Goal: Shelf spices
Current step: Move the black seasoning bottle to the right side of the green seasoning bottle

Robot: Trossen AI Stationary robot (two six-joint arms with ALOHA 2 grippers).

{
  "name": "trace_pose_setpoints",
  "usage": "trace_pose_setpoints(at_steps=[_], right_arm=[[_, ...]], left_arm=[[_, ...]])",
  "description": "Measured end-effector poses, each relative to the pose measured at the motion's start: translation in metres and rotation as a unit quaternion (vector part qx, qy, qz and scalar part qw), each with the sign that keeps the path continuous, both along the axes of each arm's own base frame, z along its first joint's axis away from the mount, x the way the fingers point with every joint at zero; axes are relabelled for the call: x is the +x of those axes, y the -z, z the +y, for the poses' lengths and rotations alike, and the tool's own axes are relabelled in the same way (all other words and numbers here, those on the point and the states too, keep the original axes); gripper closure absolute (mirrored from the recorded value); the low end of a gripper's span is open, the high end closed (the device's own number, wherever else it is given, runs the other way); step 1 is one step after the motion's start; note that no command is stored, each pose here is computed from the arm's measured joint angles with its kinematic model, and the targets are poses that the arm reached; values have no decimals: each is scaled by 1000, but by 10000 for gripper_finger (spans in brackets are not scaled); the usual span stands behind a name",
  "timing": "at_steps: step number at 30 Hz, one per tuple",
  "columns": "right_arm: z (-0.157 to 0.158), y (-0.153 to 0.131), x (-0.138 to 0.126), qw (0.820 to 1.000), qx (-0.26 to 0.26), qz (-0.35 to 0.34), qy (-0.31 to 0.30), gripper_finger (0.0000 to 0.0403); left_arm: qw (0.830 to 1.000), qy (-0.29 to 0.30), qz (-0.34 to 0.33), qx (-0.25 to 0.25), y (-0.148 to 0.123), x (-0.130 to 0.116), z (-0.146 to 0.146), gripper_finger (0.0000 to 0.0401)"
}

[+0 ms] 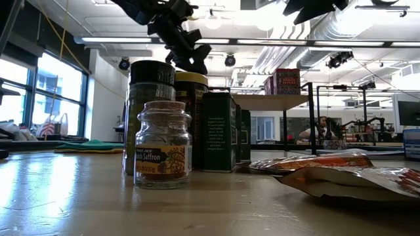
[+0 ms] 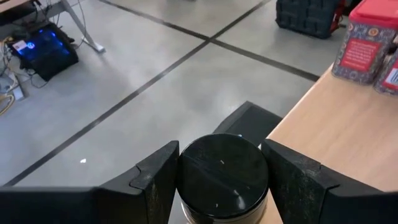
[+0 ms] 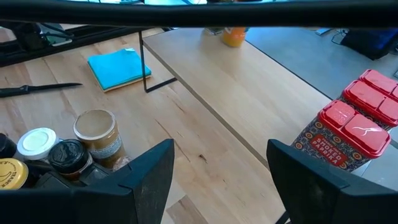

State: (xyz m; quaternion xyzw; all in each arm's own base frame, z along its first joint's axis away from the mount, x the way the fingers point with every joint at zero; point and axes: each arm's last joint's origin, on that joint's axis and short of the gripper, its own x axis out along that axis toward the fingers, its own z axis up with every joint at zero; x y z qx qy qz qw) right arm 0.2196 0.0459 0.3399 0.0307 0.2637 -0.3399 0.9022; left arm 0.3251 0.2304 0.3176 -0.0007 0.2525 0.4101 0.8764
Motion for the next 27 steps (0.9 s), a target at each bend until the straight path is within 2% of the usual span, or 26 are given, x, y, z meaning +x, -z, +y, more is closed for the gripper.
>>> trace_pose_setpoints(at_steps=[7, 17, 27], right_arm=[[0, 0, 0, 1000, 0, 0, 0, 152], [0, 0, 0, 1000, -1, 1, 0, 152], [0, 0, 0, 1000, 0, 0, 0, 152]], left_arm=[[1000, -10, -11, -9, 0, -1, 1, 183], [1000, 1, -7, -13, 1, -1, 0, 120], [1000, -26, -4, 10, -7, -3, -4, 117]])
